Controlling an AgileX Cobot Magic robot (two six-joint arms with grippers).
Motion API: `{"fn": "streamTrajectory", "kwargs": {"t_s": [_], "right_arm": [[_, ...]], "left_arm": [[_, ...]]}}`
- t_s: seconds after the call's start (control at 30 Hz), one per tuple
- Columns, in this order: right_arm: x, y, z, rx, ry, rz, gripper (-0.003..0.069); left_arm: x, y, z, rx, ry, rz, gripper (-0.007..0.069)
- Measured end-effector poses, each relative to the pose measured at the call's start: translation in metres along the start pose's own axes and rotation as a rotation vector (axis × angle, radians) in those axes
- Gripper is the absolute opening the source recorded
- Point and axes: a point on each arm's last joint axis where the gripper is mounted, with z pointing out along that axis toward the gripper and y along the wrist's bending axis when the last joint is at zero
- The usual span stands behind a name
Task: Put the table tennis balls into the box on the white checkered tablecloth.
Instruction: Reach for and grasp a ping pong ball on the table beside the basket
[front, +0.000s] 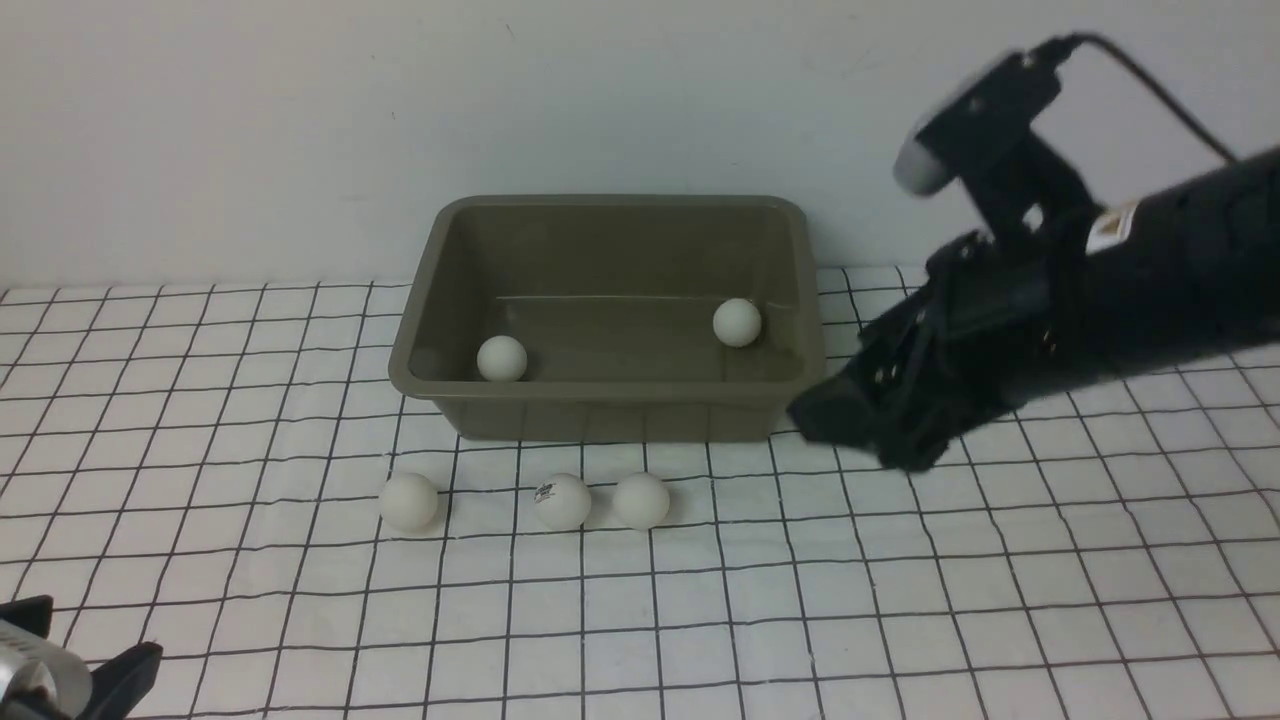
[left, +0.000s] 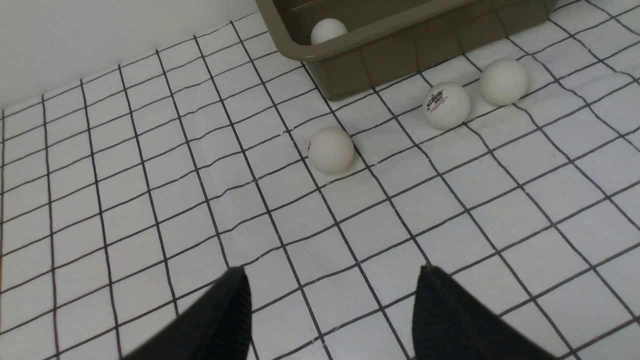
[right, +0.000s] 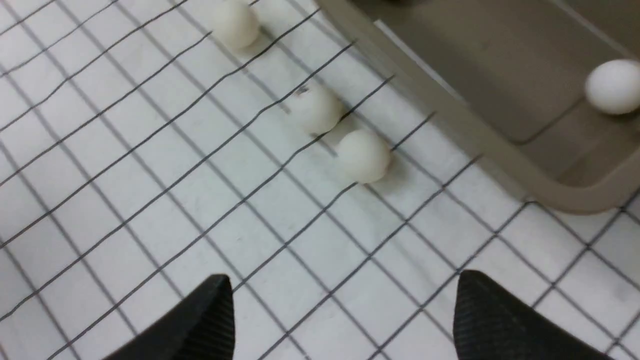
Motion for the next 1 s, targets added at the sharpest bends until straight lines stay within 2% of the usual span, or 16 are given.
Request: {"fn": "streamTrajectory", "kwargs": {"t_s": [0.17, 0.47, 0.77, 1.0], "right_arm": [[0.006, 0.018, 0.01, -0.042, 0.019, -0.03, 0.0528], [0.001, 0.016, 0.011, -0.006, -0.03, -0.03, 0.0528], [0.002, 0.017, 0.015, -0.026, -0.015, -0.01, 0.0528], [0.002, 0.017, 0.015, -0.027, -0.015, -0.017, 0.0528]], "left_arm": [[-0.002, -0.001, 0.003, 0.021, -0.005, -0.068, 0.0395], [-0.003, 0.001, 0.018, 0.039, 0.07, -0.098, 0.0395], [-0.009, 0.01, 0.046, 0.033, 0.147, -0.127, 0.0395], [-0.043, 0.022, 0.09, 0.092, 0.285, -0.207, 0.0395]]}}
